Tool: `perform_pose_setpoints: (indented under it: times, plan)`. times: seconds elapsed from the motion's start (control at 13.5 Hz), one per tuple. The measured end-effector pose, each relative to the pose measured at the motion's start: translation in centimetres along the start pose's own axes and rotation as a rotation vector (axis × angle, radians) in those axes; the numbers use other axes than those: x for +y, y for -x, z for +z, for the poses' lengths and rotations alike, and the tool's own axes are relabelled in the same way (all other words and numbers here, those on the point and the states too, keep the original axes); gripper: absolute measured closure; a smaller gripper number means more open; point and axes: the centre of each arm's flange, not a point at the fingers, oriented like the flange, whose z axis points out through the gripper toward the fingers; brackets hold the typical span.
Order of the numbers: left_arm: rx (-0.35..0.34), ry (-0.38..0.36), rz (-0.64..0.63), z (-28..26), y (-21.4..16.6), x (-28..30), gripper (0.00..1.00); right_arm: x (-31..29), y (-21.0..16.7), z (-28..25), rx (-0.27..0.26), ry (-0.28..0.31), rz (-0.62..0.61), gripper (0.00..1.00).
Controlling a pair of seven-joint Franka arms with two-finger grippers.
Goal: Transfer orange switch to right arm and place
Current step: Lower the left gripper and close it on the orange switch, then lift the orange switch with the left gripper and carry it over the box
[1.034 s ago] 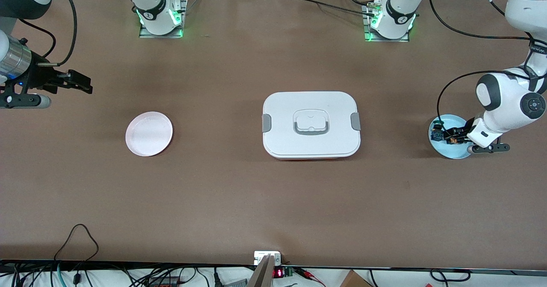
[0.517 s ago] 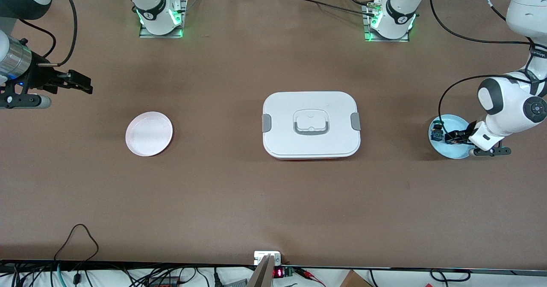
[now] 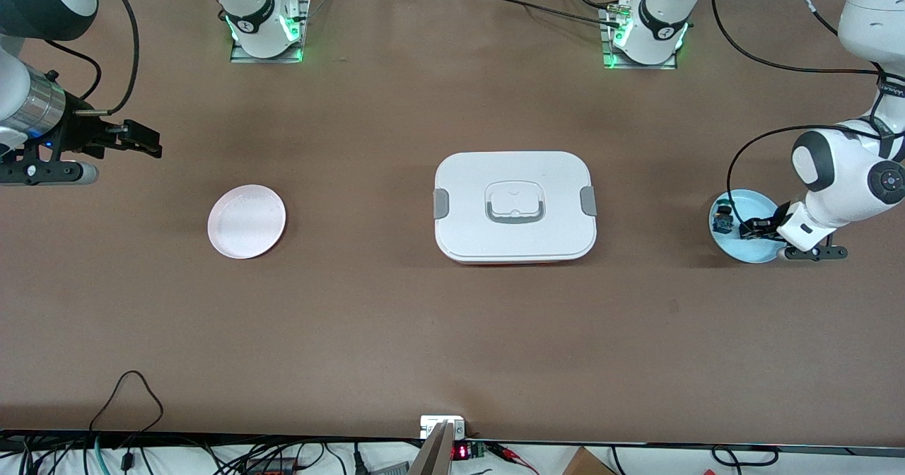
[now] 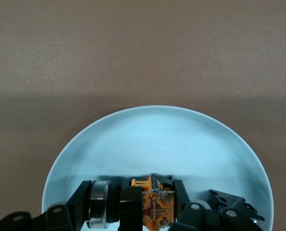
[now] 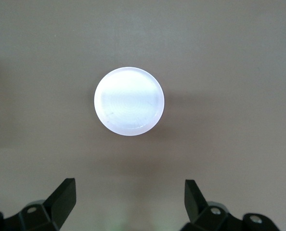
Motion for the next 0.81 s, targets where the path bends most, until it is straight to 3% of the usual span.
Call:
perform_pose_setpoints:
  times: [0.22,0.44,0.81]
  plan:
    - [0.002,0.001,0.002,-0.1,-0.1,0.1,0.28,-0.1,-0.1,0.1,-0.003,-0.014,0.003,0.0]
    - [-0.004,0.011,0.025,-0.8,-0.9,1.2,0.28,-0.5,-0.3,0.6,-0.014,-0.079,0.011,0.0]
    - [-0.109,0.043,0.107,-6.5,-4.3,2.6,0.28,-0.7,-0.4,0.5,-0.01,-0.083,0.008,0.0]
